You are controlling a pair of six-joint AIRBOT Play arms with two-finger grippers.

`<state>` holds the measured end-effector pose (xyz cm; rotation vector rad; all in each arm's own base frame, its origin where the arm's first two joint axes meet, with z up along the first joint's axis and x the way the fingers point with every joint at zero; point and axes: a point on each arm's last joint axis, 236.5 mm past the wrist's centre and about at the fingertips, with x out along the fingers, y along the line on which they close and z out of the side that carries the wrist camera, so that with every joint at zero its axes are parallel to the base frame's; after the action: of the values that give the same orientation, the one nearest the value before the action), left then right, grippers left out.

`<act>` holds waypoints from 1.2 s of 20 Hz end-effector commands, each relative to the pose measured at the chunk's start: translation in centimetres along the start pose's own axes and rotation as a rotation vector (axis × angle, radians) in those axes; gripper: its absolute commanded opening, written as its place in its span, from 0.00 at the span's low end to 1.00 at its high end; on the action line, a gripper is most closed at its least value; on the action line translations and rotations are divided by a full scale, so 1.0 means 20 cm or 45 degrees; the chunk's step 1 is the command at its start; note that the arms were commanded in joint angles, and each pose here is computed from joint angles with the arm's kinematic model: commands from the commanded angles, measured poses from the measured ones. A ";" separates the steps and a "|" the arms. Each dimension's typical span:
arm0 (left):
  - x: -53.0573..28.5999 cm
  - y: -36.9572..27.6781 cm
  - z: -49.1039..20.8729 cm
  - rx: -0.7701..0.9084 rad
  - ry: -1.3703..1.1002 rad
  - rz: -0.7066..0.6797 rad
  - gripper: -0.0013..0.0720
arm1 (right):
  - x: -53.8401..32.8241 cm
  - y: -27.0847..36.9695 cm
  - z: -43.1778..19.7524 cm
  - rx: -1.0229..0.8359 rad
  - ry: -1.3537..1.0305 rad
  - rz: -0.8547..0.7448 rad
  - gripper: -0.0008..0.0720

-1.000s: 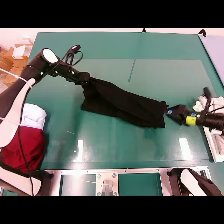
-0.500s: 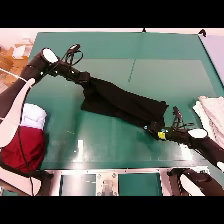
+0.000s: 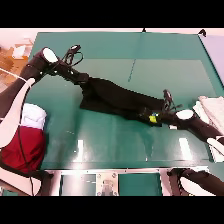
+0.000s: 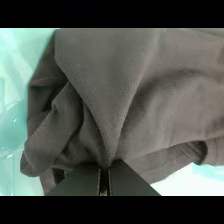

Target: Fold the shirts.

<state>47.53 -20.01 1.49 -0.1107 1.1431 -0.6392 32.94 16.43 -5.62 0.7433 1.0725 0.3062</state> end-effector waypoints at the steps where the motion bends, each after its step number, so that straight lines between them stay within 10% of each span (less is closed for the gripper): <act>1: -0.17 -0.11 0.05 0.085 -0.003 -0.024 0.05 | -0.23 0.38 0.23 -0.192 -0.070 0.195 0.04; 7: -1.23 -0.68 0.43 0.374 -0.607 -0.001 0.05 | -1.62 1.15 0.78 -0.607 -0.827 0.396 0.04; 13: -2.30 -1.38 0.08 0.677 -1.193 -0.100 0.05 | -2.47 1.64 0.58 -0.956 -1.349 0.324 0.04; 19: -2.57 -1.28 0.00 0.698 -1.386 0.212 0.05 | -2.43 1.70 0.33 -1.066 -1.254 0.314 0.04; 24: -2.11 -0.95 0.46 0.577 -1.208 0.245 0.05 | -1.91 1.21 0.36 -0.711 -0.883 0.301 0.04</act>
<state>30.81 -14.96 49.97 0.0754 0.0298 -0.5809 23.12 9.81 45.77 0.3030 0.0514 0.4791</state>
